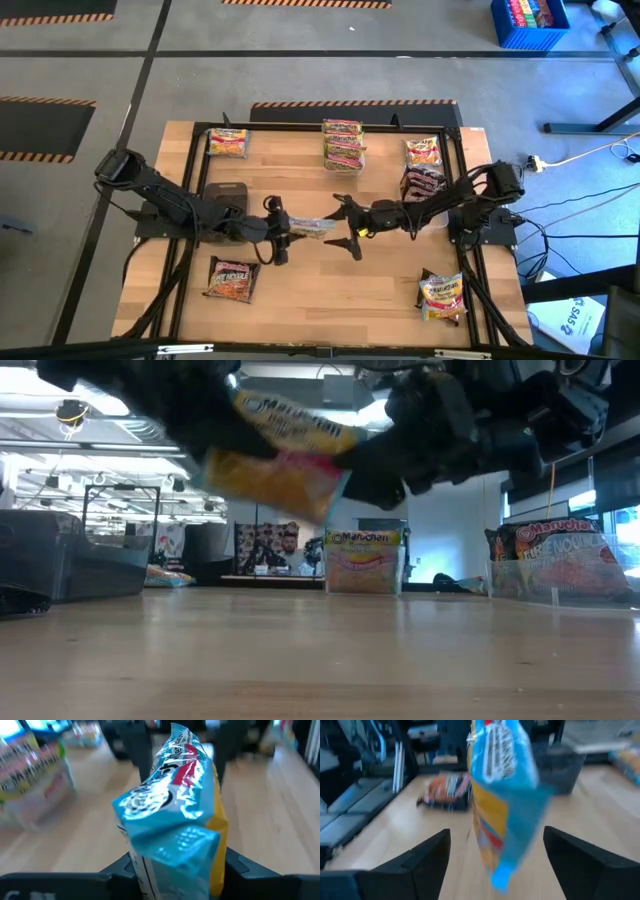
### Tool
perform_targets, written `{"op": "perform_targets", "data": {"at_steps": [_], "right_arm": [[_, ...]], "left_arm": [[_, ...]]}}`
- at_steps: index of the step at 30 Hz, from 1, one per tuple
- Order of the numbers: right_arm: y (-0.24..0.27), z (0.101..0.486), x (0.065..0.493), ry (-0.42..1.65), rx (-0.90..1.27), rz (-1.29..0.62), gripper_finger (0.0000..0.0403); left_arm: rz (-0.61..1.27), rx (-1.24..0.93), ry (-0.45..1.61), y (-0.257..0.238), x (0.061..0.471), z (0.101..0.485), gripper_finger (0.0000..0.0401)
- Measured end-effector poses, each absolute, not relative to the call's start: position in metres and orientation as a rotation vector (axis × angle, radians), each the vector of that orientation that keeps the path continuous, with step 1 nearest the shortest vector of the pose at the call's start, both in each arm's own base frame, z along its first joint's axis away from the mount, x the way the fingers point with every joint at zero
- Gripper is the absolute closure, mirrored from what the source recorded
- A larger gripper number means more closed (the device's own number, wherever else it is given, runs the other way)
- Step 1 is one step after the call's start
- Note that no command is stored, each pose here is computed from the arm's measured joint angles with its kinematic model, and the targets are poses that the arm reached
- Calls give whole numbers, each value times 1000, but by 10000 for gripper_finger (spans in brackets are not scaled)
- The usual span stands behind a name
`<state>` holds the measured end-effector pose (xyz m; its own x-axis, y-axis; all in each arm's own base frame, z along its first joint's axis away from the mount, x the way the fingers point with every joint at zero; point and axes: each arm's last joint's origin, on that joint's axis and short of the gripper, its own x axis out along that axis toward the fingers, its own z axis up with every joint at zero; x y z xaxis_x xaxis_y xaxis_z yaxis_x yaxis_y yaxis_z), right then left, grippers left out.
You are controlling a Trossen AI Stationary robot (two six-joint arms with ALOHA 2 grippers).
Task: Sort Maruchan noodles
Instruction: Put the bottom left blue noodle pack into the black bin
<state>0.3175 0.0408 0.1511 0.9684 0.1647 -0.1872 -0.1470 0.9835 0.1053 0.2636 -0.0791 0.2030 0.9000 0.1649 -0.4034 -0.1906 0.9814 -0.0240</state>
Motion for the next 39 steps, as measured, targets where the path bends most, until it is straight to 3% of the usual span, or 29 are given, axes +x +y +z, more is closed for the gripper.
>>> {"op": "perform_targets", "data": {"at_steps": [11, 22, 27, 31, 39], "right_arm": [[44, 181, 345, 51, 20, 171, 117], [44, 180, 347, 80, -12, 161, 292], [44, 185, 348, 61, -10, 158, 292], [40, 169, 345, 171, -15, 144, 276], [29, 166, 346, 223, -15, 93, 294]], "left_arm": [[115, -78, 258, -71, 275, 223, 268], [111, -88, 259, -71, 271, 228, 208], [108, -152, 235, -66, 257, 248, 174], [86, -188, 201, -62, 243, 264, 156], [100, -230, 219, -47, 229, 277, 149]]}}
